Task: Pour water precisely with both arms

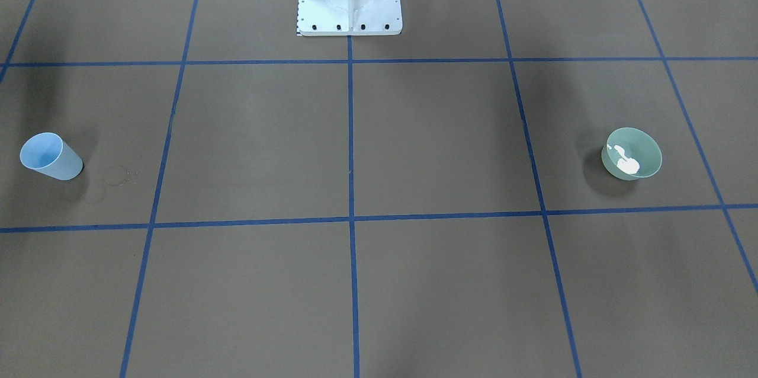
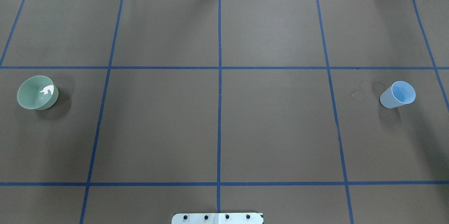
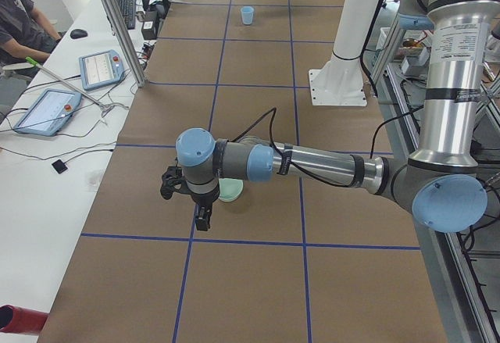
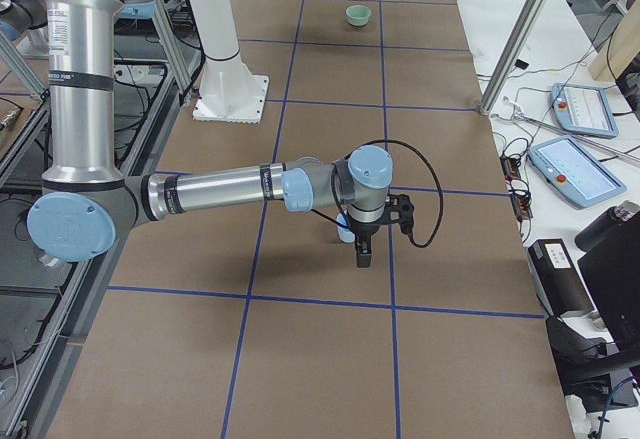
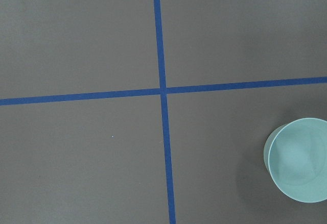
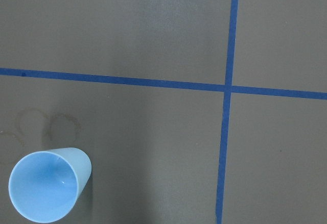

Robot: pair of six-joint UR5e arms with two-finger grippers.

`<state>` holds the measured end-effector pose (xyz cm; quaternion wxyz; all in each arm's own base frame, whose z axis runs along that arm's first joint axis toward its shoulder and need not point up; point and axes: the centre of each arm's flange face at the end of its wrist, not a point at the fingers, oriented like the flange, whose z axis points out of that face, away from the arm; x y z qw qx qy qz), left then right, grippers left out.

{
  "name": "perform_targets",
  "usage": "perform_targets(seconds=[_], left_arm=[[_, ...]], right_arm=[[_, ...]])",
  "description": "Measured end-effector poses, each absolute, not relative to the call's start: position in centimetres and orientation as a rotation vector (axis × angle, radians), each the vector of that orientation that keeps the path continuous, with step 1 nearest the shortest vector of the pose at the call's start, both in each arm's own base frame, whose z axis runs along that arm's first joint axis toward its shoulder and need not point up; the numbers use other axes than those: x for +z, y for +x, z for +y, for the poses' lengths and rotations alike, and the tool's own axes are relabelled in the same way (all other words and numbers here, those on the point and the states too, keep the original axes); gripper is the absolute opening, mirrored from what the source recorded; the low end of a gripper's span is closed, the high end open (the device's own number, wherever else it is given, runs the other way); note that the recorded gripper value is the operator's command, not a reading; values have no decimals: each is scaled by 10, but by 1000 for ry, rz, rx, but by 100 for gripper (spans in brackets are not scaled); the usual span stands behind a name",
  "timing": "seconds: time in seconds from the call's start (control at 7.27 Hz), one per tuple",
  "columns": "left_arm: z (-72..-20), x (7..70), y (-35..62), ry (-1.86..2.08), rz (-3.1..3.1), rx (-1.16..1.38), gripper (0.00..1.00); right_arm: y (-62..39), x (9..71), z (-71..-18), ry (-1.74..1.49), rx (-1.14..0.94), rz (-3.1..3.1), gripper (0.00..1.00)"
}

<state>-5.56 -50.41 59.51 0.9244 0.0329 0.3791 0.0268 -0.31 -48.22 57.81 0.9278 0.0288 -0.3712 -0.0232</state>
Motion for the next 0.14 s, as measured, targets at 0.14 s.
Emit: perform_targets(seconds=[0.14], left_arm=[[-502, 596, -55, 67, 784, 55, 100]], right_arm=[[-3, 578, -483, 59, -47, -762, 100]])
